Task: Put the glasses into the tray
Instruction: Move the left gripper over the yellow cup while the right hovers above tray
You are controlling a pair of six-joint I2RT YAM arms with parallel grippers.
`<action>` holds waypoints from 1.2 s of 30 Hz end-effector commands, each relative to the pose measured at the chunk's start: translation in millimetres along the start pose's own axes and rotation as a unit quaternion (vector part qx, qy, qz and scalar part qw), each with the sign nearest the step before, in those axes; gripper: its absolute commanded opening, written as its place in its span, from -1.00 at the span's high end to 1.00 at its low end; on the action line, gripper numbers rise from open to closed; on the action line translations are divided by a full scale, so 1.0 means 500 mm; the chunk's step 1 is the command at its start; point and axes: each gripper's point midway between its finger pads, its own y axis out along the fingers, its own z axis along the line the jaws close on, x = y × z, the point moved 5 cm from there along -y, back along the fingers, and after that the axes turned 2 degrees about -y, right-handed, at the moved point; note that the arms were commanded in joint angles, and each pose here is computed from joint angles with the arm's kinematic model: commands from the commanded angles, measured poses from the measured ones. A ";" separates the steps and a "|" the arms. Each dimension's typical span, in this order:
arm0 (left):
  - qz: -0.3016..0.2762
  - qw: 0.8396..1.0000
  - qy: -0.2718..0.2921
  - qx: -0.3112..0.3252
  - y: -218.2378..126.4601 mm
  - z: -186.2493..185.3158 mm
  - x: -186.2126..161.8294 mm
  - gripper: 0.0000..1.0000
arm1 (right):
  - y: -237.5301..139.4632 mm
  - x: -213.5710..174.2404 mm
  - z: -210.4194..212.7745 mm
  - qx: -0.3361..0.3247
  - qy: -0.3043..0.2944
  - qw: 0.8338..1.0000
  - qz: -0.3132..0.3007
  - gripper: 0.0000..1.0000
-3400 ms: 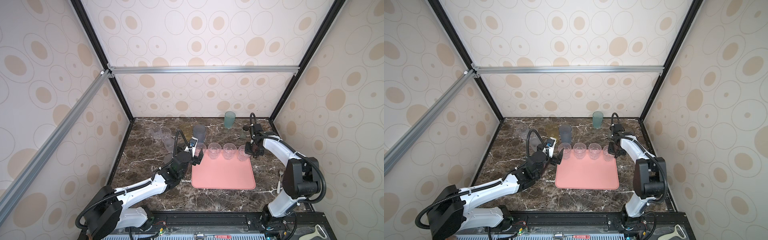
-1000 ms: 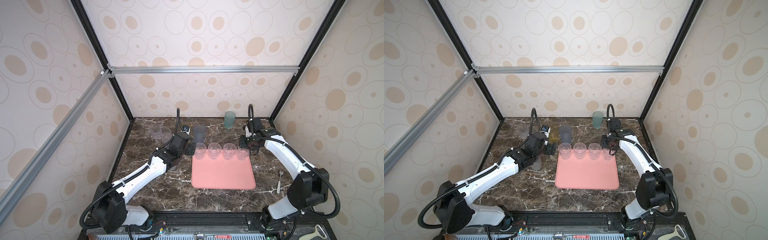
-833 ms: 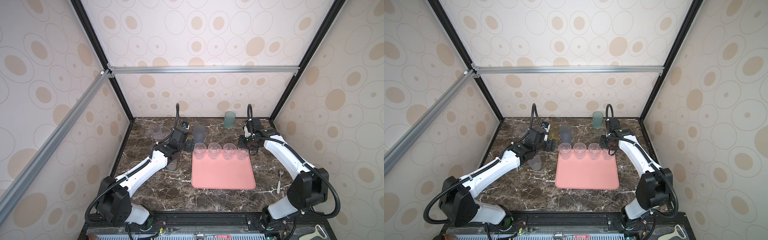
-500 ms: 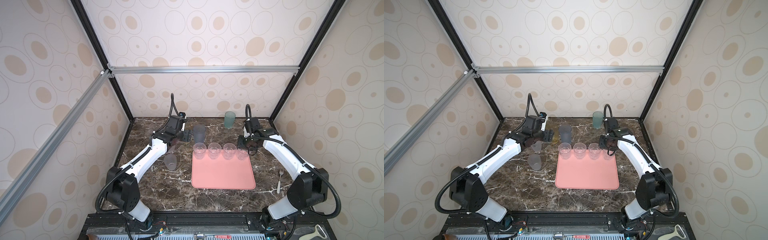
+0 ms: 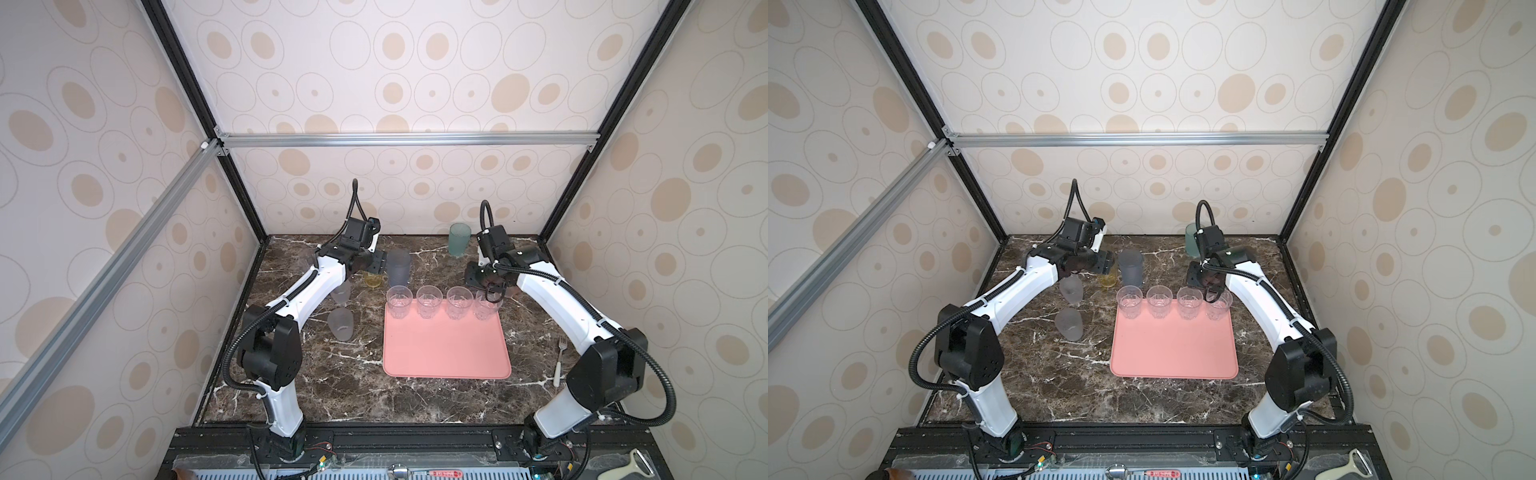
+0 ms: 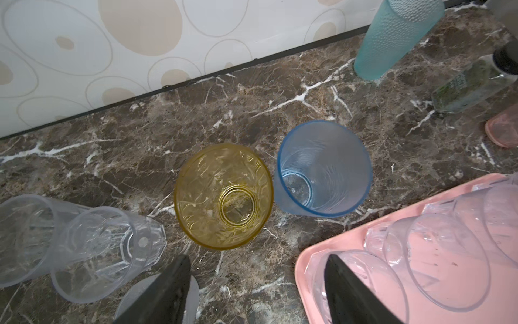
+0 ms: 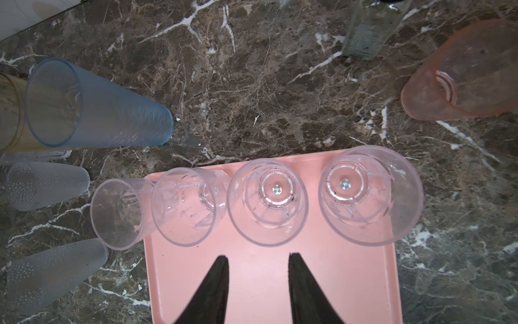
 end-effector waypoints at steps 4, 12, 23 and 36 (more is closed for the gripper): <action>-0.007 1.000 -0.003 0.007 -0.016 0.045 0.023 -0.39 | 0.017 0.001 0.043 0.003 -0.005 1.000 0.018 0.25; -0.008 0.999 -0.037 -0.002 0.007 0.085 0.027 -0.21 | 0.037 0.018 0.107 0.011 -0.029 0.999 0.024 0.25; 0.031 0.998 -0.043 -0.016 0.087 0.083 0.026 -0.02 | 0.045 0.003 0.126 0.004 -0.041 0.999 0.026 0.25; 0.054 0.998 -0.038 0.020 0.152 0.104 0.028 0.34 | 0.054 -0.005 0.120 -0.005 -0.050 0.998 0.032 0.25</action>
